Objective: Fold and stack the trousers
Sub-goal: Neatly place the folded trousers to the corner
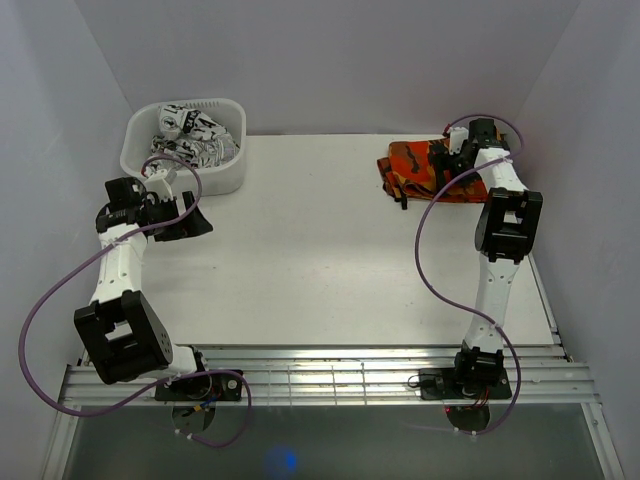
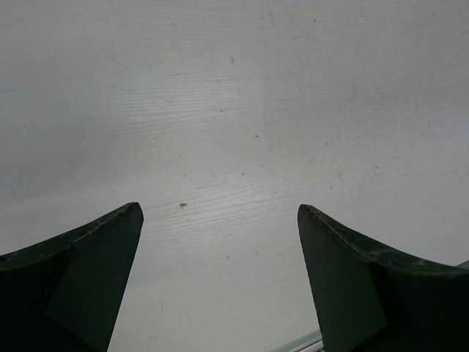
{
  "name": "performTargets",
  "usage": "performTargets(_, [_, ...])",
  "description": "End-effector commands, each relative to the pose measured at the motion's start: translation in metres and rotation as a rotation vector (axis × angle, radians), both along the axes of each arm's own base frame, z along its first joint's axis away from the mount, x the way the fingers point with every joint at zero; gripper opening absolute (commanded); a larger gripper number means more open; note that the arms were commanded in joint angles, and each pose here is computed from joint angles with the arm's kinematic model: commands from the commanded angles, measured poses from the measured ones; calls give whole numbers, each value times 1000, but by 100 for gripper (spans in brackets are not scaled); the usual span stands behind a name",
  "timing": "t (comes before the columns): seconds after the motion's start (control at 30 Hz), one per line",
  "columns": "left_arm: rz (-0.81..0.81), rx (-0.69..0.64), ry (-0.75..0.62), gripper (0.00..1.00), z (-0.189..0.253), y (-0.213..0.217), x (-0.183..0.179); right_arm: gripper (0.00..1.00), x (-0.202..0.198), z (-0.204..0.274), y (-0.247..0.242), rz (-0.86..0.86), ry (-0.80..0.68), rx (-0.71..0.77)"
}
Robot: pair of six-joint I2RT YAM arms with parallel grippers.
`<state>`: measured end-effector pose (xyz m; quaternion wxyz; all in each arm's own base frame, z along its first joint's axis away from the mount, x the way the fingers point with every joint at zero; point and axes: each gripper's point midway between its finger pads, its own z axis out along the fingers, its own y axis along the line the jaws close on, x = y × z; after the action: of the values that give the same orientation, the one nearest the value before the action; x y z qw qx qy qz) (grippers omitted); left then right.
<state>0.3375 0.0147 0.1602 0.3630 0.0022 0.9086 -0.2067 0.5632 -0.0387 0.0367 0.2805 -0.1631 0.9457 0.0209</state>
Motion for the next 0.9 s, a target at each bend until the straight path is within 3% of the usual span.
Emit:
performTargets(0.0, [-7,44,-32,98,7,6,3,94,-15,-33,-28,-4,89,-126])
performTargets(0.13, [-42,48,-69,98,17,4,6,90,-9,34,-18,16,-35,-89])
performTargets(0.23, [-62,65,-128,98,43,7,22,90,-13,110,-4,29,-171,-34])
performTargets(0.27, [-62,66,-135,98,49,8,27,90,-19,151,0,33,-245,-25])
performTargets(0.43, [-152,57,-173,98,77,5,43,90,-75,249,24,54,-417,61])
performTargets(0.63, [-179,78,-147,98,55,-5,38,90,-186,209,75,202,-277,257])
performTargets(0.73, [-179,129,-124,98,31,-29,28,90,-235,152,88,186,-129,335])
performTargets(0.87, [-254,179,-107,98,8,-78,11,90,-278,128,96,190,-131,354])
